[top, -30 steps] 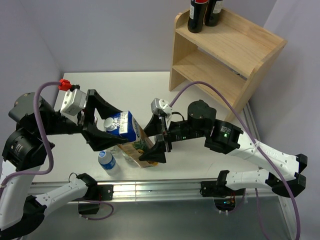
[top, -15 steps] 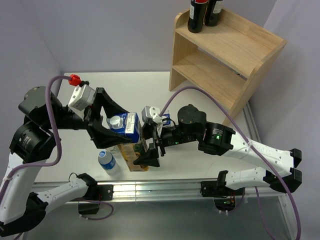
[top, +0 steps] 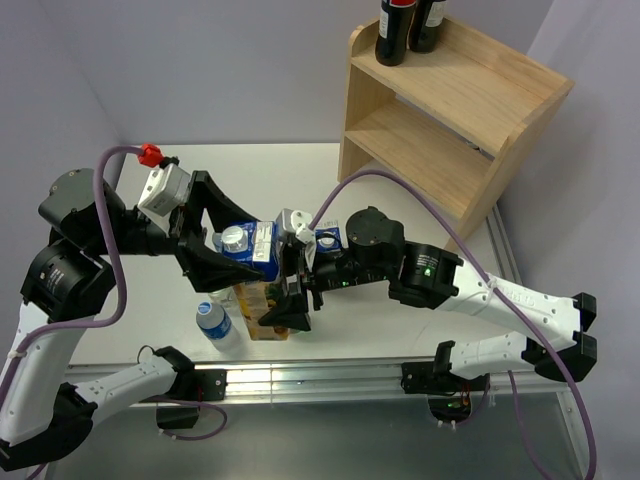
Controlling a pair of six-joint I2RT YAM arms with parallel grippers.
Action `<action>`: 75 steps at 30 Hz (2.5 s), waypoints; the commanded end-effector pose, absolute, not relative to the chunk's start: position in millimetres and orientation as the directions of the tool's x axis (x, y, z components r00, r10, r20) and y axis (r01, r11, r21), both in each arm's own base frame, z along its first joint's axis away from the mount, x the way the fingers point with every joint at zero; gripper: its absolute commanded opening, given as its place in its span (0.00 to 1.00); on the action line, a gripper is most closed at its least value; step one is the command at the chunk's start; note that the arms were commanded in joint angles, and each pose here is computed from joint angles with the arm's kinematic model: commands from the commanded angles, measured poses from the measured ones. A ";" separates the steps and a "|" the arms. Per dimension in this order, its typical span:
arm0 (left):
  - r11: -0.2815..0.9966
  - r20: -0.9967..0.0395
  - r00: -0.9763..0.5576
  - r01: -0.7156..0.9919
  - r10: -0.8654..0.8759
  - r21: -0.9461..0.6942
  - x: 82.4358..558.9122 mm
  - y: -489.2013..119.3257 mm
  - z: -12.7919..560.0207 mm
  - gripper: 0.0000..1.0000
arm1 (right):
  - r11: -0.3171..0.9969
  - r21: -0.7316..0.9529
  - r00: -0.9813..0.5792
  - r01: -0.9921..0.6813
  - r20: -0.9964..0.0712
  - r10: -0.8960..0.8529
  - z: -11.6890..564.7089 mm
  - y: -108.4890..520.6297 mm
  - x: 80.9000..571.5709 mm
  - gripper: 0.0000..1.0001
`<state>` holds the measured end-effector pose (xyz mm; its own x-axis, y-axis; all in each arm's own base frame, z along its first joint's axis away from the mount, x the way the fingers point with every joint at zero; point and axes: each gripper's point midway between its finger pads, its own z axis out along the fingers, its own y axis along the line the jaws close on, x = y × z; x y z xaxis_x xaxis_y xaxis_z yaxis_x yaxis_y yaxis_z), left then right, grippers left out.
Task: Place and organize the beverage onto the shelf
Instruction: Place the drink on the shelf.
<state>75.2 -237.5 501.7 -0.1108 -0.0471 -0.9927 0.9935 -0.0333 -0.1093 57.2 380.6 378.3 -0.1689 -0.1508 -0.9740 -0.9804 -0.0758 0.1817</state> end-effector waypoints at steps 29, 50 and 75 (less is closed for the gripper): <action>0.233 -0.944 0.150 0.969 -0.293 0.082 113.3 -226.4 573.9 0.89 | -0.227 0.071 -0.130 -0.971 -0.958 0.256 470.4 365.4 23.6 0.17; 0.884 -0.905 0.040 0.237 -0.424 -0.404 255.1 -111.6 535.6 1.00 | 0.407 0.182 0.003 -0.895 -0.910 0.415 523.6 306.5 131.5 0.10; 0.969 -0.965 -0.089 -0.048 -0.245 -0.242 265.8 -58.3 366.9 1.00 | 0.969 0.194 0.416 0.151 -0.902 0.116 667.3 54.5 301.2 0.08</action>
